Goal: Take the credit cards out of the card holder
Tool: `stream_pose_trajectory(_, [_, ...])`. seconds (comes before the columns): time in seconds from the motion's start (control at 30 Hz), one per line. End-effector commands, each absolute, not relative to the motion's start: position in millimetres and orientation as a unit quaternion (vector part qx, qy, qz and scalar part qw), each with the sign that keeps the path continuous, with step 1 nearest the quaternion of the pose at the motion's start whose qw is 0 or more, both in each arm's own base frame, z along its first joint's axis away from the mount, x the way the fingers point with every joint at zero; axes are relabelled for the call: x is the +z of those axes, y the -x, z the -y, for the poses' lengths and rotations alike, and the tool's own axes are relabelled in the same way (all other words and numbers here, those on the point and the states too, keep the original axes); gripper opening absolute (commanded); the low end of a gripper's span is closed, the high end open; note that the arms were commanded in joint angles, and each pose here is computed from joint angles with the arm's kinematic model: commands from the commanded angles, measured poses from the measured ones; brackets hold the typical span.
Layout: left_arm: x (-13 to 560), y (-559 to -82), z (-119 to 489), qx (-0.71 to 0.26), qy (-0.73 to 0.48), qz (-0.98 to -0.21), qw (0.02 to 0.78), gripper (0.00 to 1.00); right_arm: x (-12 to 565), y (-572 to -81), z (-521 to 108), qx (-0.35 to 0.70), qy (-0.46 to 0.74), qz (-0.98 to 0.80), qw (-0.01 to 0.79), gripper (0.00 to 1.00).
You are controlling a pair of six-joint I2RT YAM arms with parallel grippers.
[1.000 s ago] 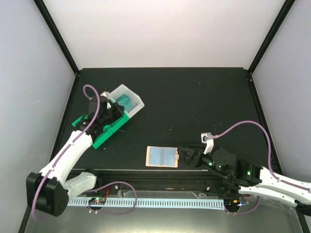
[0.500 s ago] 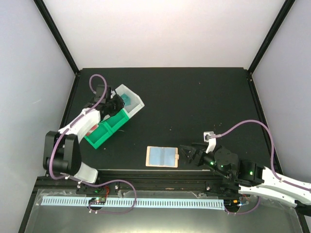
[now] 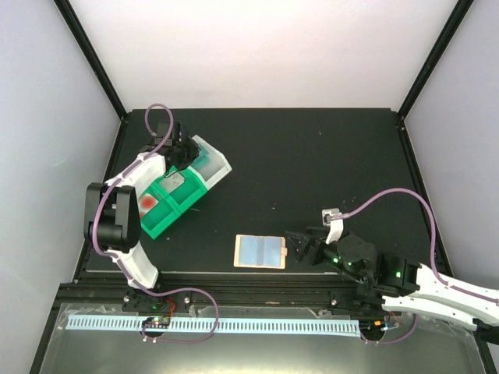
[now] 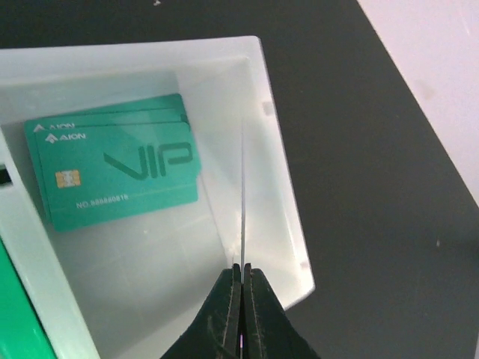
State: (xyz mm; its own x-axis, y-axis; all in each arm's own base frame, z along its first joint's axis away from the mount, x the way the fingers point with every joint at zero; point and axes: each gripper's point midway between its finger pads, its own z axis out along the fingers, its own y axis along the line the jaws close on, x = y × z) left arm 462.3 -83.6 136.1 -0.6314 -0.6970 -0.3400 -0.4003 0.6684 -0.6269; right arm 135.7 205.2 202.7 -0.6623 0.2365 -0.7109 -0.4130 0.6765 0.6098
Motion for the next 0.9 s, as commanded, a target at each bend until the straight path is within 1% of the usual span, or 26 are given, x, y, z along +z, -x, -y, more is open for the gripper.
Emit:
stream_pose_trajectory(0.0, [126, -473, 77, -0.249, 0.329, -0.868, 0.276, 0.01, 223, -141, -206, 0.396, 0.057, -0.807, 0.434, 1.0])
stream_pose_trajectory(0.23, [112, -481, 72, -0.239, 0.333, -0.872, 0.268, 0.01, 224, -143, -204, 0.39, 0.06, -0.804, 0.444, 1.0])
stream_pose_trajectory(0.87, [98, -498, 63, -0.218, 0.321, -0.883, 0.262, 0.02, 224, -147, -203, 0.376, 0.067, -0.803, 0.458, 1.0])
